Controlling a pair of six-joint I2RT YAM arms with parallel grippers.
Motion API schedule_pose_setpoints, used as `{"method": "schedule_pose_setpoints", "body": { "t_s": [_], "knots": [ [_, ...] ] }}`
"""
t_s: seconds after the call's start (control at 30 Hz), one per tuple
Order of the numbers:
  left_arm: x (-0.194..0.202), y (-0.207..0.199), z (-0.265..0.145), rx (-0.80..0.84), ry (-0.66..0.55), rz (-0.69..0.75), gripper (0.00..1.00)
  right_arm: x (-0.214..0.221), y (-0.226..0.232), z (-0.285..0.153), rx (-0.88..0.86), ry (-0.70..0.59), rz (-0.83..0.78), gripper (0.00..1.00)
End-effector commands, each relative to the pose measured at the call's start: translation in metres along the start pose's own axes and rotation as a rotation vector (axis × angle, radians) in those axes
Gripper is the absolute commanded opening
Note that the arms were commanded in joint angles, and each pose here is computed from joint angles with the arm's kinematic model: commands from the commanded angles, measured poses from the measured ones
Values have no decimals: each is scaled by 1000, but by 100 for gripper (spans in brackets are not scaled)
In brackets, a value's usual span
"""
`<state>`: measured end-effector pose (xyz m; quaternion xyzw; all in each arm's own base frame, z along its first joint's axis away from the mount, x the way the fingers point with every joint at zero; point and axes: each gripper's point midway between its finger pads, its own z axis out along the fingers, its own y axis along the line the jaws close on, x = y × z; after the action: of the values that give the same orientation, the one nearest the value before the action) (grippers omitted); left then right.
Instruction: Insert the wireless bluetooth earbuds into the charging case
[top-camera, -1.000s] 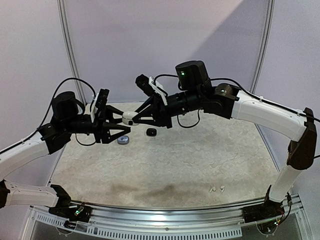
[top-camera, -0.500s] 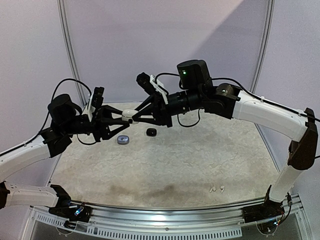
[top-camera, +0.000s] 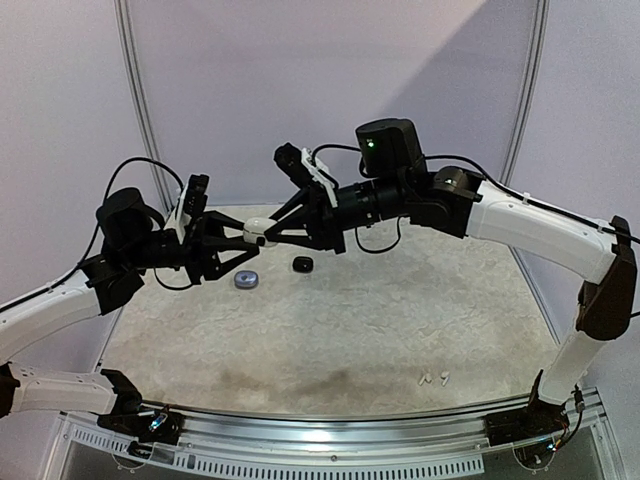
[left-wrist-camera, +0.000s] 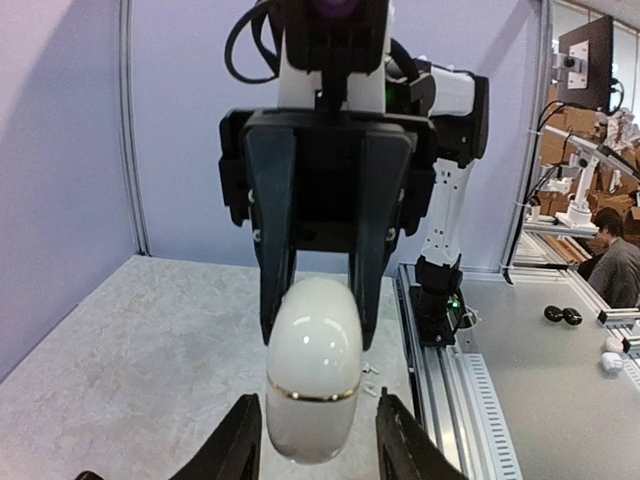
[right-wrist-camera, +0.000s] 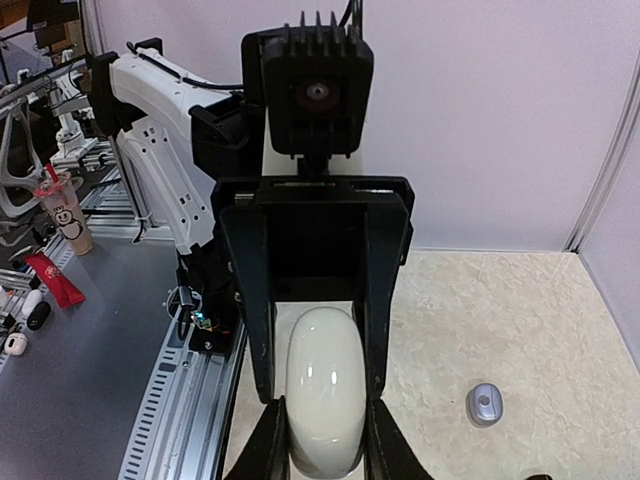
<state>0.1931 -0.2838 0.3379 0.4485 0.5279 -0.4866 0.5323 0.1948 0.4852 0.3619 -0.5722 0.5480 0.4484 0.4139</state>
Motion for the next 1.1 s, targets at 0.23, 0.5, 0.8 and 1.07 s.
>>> {"method": "schedule_pose_setpoints", "body": {
  "t_s": [0.23,0.5,0.8,1.07],
  "knots": [
    [-1,2,3,4,17,-6,37,-22,6,-16,11,-50,-54,0],
    [-11,0,8,22,-9,6,42,-20,4,-14,10,-51,-49,0],
    [-8,-4,8,49,1,18,16,-16,3,-12,14,-39,-41,0],
    [-13,-7,9,66,-10,24,35,-15,0,-13,33,-29,-47,0]
  ]
}}
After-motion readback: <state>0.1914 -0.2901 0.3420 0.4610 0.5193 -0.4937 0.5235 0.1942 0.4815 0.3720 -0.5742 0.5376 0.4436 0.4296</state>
